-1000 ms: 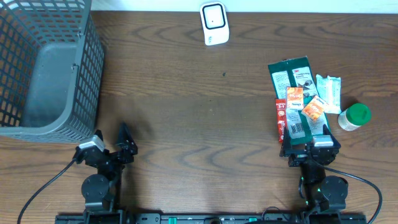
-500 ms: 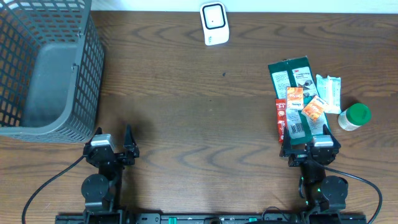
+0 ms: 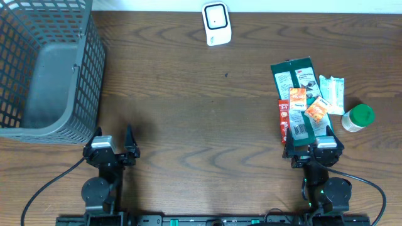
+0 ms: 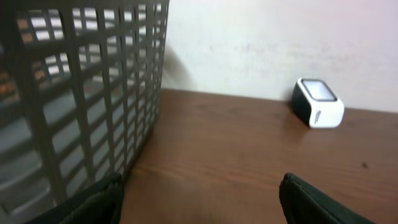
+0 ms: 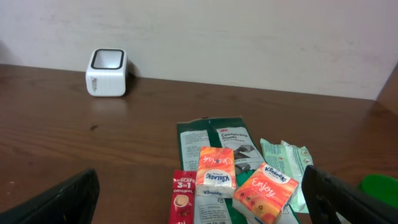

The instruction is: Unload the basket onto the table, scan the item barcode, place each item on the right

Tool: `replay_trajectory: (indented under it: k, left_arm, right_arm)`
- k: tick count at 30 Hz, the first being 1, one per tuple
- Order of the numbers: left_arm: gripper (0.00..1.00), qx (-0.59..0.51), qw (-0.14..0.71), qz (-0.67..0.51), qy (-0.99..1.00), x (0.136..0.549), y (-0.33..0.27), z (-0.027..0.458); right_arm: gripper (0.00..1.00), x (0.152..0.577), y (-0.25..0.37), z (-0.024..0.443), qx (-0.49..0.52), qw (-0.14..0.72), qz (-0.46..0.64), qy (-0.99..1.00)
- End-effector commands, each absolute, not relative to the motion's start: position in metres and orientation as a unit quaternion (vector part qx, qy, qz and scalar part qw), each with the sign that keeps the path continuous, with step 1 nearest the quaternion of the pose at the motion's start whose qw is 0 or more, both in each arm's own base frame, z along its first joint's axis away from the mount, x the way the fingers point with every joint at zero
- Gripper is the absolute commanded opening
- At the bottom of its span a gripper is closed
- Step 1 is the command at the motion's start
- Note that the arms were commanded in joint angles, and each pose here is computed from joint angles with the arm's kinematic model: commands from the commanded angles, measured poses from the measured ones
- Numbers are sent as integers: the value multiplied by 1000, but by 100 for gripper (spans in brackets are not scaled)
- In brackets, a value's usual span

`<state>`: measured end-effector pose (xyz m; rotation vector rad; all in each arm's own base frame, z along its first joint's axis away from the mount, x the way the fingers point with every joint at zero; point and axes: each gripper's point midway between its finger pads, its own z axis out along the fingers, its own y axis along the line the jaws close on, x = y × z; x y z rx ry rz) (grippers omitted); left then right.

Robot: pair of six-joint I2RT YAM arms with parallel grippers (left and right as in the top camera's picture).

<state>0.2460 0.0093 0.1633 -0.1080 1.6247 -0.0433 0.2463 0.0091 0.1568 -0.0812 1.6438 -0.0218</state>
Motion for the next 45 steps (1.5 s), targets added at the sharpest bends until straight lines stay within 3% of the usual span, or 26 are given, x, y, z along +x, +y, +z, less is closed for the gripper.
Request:
replay_trajectory:
  k: [1, 45]
  left_arm:
    - [80, -45, 670, -17, 740, 245, 9, 150]
    - [80, -43, 652, -15, 757, 244, 9, 138]
  right_arm:
    - [99, 246, 8, 157, -40, 680, -14, 732]
    - [99, 246, 8, 157, -40, 680, -15, 732]
